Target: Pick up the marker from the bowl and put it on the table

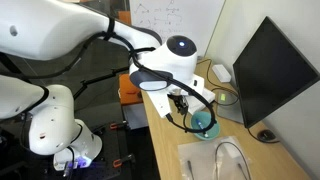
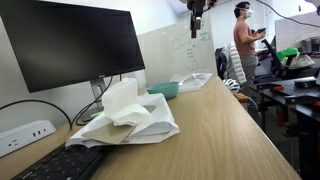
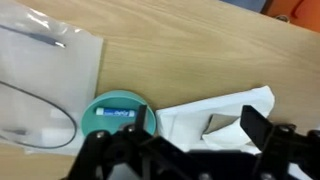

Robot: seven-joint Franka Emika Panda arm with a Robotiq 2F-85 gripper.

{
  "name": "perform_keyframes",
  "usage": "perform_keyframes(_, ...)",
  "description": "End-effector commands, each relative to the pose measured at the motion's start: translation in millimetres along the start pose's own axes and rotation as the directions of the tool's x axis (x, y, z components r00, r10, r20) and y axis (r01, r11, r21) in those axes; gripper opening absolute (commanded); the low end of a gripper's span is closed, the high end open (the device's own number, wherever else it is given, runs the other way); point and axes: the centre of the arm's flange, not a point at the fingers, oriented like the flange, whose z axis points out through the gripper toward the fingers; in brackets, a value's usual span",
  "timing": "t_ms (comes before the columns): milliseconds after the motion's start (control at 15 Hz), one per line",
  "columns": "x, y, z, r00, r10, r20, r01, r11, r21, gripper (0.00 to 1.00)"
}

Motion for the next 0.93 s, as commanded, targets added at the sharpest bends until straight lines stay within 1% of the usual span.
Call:
perform_keyframes(0, 0.0, 0.0, 0.0, 1.0, 0.0, 0.0, 0.0, 1.0, 0.0, 1.0)
perform_keyframes(333, 0.0, 0.0, 0.0, 1.0, 0.0, 0.0, 0.0, 1.0, 0.0, 1.0)
perform_keyframes(400, 4.1, 0.6, 1.9, 1.0, -0.012, 0.005, 0.012, 1.0, -0.015, 1.0)
perform_keyframes(467, 12.1, 2.0, 5.0, 0.999, -0.052, -0.002, 0.052, 0.998, -0.026, 1.0)
perform_keyframes(600, 29.8, 4.0, 13.2, 0.988, -0.155, 0.023, 0.156, 0.986, -0.055, 1.0)
perform_keyframes(733, 58.3, 10.9, 33.0, 0.965, -0.249, 0.086, 0.257, 0.962, -0.095, 1.0)
perform_keyframes(867, 82.4, 18.7, 55.3, 0.93, -0.336, 0.147, 0.352, 0.931, -0.099, 1.0)
